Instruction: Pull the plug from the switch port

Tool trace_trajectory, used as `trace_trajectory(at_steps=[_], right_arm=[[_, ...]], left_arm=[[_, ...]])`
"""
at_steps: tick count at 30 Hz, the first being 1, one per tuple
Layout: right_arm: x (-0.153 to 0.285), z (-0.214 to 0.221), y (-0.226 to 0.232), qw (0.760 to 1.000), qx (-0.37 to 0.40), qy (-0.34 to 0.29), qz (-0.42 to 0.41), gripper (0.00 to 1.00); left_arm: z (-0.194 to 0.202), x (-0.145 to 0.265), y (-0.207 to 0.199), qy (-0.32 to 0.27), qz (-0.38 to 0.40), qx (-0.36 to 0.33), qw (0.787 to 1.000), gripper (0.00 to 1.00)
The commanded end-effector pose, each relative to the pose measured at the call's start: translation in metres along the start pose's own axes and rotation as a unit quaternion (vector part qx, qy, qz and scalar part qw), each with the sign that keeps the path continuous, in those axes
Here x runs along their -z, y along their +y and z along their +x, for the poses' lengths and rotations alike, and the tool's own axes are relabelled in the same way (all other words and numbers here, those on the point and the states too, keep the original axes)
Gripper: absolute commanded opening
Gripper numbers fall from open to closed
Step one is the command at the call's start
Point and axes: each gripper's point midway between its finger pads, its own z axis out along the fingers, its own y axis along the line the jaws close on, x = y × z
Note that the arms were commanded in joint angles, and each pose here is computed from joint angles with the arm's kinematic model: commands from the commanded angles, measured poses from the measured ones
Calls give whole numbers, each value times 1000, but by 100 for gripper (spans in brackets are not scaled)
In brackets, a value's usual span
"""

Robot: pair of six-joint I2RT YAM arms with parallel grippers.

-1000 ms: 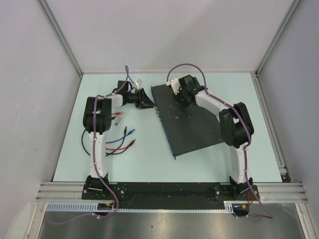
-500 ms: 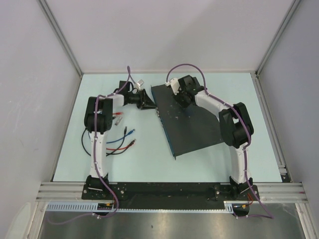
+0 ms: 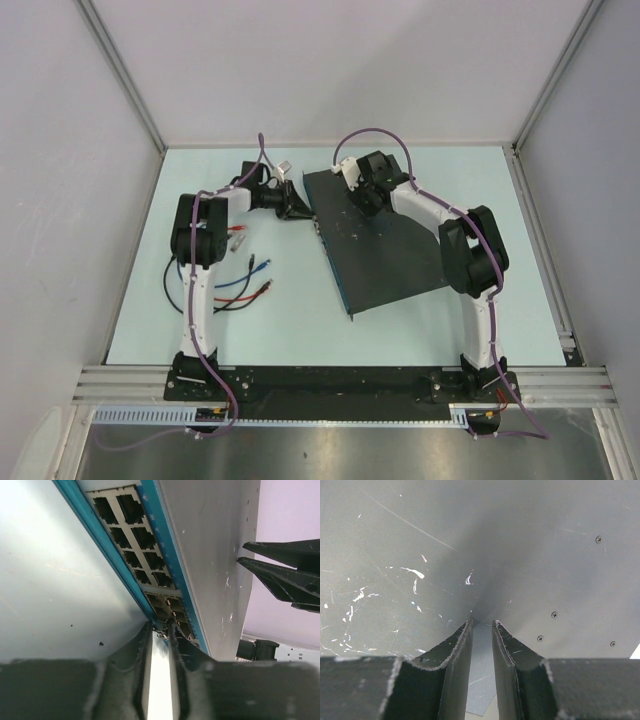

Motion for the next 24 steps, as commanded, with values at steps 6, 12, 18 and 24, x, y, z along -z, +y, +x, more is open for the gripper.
trace_trajectory(at_steps=[6, 12, 18, 24], right_arm=[[-13, 63, 61, 990, 0, 111, -93, 29], [-14, 61, 60, 990, 0, 106, -93, 29], [-15, 60, 59, 991, 3, 103, -89, 29], [-16, 60, 60, 991, 2, 102, -92, 29]], left_arm=[[18, 3, 34, -3, -81, 9, 997, 0], [20, 23, 31, -12, -77, 6, 997, 0], [18, 44, 26, -21, -77, 2, 997, 0], [23, 64, 32, -31, -84, 16, 996, 0]])
